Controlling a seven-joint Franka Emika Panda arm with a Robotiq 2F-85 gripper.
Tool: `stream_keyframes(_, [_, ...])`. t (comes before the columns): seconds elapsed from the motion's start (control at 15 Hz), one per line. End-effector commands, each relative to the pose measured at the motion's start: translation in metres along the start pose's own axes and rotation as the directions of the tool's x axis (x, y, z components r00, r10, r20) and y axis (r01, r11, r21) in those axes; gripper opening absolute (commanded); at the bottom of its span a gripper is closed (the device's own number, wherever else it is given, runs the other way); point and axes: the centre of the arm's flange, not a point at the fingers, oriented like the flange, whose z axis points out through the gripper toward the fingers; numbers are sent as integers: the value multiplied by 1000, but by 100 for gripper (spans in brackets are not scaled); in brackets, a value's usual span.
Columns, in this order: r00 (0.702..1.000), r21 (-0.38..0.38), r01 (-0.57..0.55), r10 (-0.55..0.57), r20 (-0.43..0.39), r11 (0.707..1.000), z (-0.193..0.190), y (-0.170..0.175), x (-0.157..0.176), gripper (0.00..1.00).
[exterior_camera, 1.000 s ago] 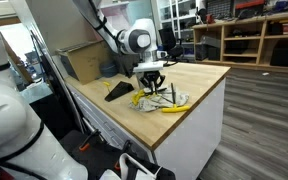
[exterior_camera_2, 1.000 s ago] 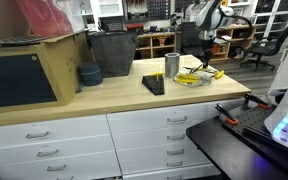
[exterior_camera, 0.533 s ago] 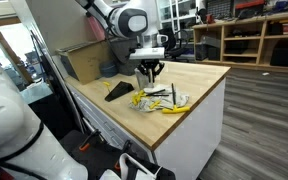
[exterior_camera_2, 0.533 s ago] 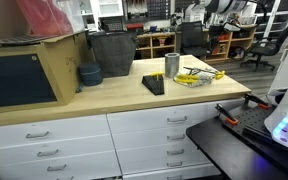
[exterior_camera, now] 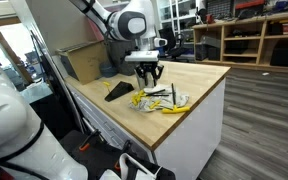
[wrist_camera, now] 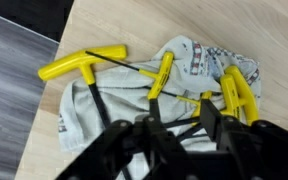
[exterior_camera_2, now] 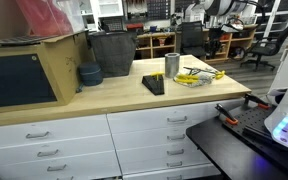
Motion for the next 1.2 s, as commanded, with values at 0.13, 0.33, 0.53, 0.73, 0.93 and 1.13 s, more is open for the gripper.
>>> stream_keyframes(0.13, [954, -27, -277, 278, 108, 960, 49, 15, 11, 92])
stream_keyframes(0.33, [890, -48, -439, 442, 110, 897, 62, 24, 8, 100])
stream_keyframes(0.53, [839, -65, -529, 533, 110, 846, 65, 31, 8, 100])
stream_keyframes(0.73, [834, -74, -539, 544, 89, 839, 70, 26, 13, 100])
stream_keyframes(0.93, [866, -84, -490, 496, 67, 868, 73, 16, 26, 100])
stream_keyframes(1.13, [898, -94, -430, 436, 55, 898, 80, 5, 43, 100])
